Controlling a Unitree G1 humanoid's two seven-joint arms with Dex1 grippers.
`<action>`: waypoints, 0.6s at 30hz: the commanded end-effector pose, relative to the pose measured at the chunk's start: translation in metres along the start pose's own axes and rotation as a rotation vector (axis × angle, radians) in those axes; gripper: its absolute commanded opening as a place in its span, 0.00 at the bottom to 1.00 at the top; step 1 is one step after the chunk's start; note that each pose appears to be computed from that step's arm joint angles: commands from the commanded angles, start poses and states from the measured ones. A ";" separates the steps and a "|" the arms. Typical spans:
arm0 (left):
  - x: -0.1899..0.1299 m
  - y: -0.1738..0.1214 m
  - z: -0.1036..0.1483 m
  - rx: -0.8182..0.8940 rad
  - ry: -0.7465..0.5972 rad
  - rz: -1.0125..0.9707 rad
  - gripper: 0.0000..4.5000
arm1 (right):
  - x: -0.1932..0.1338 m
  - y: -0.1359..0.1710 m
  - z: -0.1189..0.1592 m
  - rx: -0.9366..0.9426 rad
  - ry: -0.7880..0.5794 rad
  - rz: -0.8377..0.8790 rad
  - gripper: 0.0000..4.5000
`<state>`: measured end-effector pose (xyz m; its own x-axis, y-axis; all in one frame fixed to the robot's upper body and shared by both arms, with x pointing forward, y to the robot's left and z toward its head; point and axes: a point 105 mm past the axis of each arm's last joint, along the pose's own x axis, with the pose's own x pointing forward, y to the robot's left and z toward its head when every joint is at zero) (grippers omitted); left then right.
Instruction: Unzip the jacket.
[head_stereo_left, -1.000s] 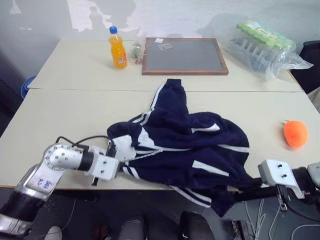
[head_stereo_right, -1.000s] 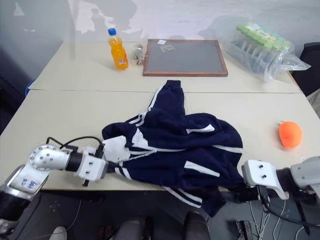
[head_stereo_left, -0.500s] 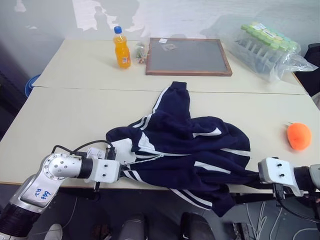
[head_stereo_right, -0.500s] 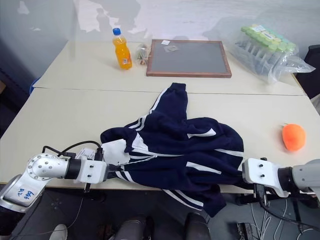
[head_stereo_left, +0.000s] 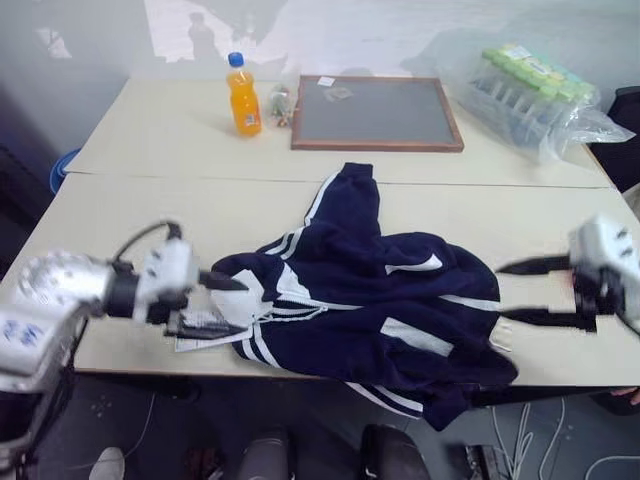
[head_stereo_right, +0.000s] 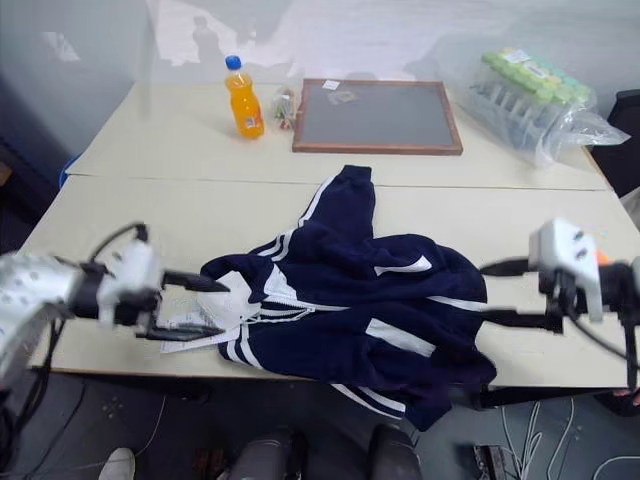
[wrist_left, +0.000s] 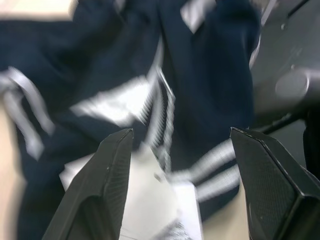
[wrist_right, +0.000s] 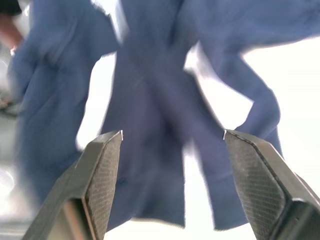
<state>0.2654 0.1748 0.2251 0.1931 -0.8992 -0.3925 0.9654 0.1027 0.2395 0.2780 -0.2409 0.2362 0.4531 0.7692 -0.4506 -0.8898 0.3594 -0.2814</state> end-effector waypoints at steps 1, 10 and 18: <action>0.006 0.029 0.004 -0.044 -0.028 0.000 0.72 | 0.025 -0.031 -0.009 0.070 0.002 -0.045 0.75; 0.059 0.084 -0.049 0.024 0.240 -0.015 0.72 | 0.090 -0.083 -0.037 0.072 0.191 -0.121 0.75; 0.069 0.107 -0.068 0.009 0.289 0.041 0.72 | 0.080 -0.089 -0.045 0.092 0.258 -0.067 0.75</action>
<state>0.3886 0.1508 0.1549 0.2457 -0.7402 -0.6258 0.9653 0.1278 0.2278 0.3951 -0.2303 0.1739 0.4825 0.5895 -0.6478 -0.8584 0.4651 -0.2161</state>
